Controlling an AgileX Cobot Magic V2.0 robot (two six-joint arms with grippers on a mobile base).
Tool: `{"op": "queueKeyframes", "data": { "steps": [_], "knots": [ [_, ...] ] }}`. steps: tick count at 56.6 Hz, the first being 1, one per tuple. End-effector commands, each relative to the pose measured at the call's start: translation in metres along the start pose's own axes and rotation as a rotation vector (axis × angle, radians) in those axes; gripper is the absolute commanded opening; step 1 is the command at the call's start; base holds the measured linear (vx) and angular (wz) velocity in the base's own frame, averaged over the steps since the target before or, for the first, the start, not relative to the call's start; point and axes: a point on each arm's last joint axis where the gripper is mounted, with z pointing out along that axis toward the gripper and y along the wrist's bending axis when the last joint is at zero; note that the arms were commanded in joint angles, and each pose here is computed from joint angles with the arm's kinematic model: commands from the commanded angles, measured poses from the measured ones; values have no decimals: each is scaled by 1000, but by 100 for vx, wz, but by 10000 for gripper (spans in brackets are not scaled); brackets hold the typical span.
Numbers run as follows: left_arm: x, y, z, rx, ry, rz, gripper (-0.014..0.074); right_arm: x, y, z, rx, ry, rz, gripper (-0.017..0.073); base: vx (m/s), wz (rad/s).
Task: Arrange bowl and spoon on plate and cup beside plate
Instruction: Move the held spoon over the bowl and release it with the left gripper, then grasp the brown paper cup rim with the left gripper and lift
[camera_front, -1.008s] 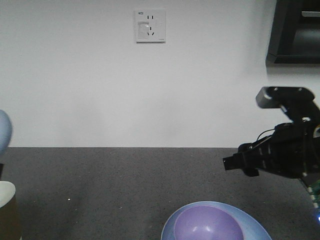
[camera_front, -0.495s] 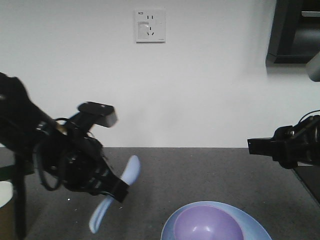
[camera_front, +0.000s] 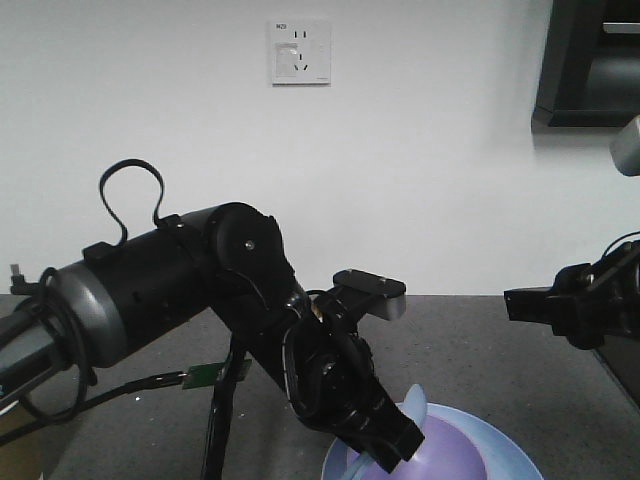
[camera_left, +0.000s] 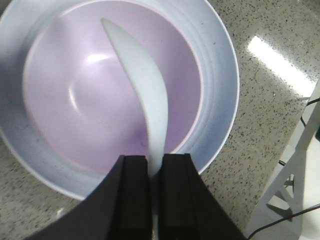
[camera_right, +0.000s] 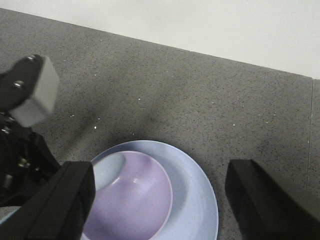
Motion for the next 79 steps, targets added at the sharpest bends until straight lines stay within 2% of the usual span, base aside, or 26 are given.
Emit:
{"op": "queueKeyframes", "data": {
  "steps": [1,13,29,34,40,48,54,60,71,76,79],
  "knots": [
    [-8,-15,-21,32,-90,-4,6,-14,0,-14,16,-111,-5,584,0,0],
    [-10,-10,-16,5,-91,-2,95,-13,0,-14,15,-104,-5,584,0,0],
    [-11,-12,-16,23,-101,-8,367,-13,0,-13,15,-103,-5,584,0,0],
    [-11,-12,-16,23,-99,-7,429,-13,0,-13,15,-102,-5,584,0,0],
    [-12,-13,-19,18,-103,1,466,-13,0,-13,15,-101,-5,584,0,0],
    [-14,-19,-38,1,-111,24,468,-13,0,-13,14,-100,-5,584,0,0],
    [-13,-24,-63,-80,-159,27,468,-12,0,-13,14,-99,-5,584,0,0],
    [-5,-28,-95,-205,-205,43,468,-12,0,-13,14,-99,-5,584,0,0],
    [19,-23,-169,-562,-336,-23,468,-12,0,-13,14,-96,-5,584,0,0],
    [31,-18,-196,-644,-385,-54,465,-12,0,-13,13,-92,-5,584,0,0],
    [42,-9,-210,-678,-396,-87,459,-12,0,-13,13,-91,-5,584,0,0]
  ]
}}
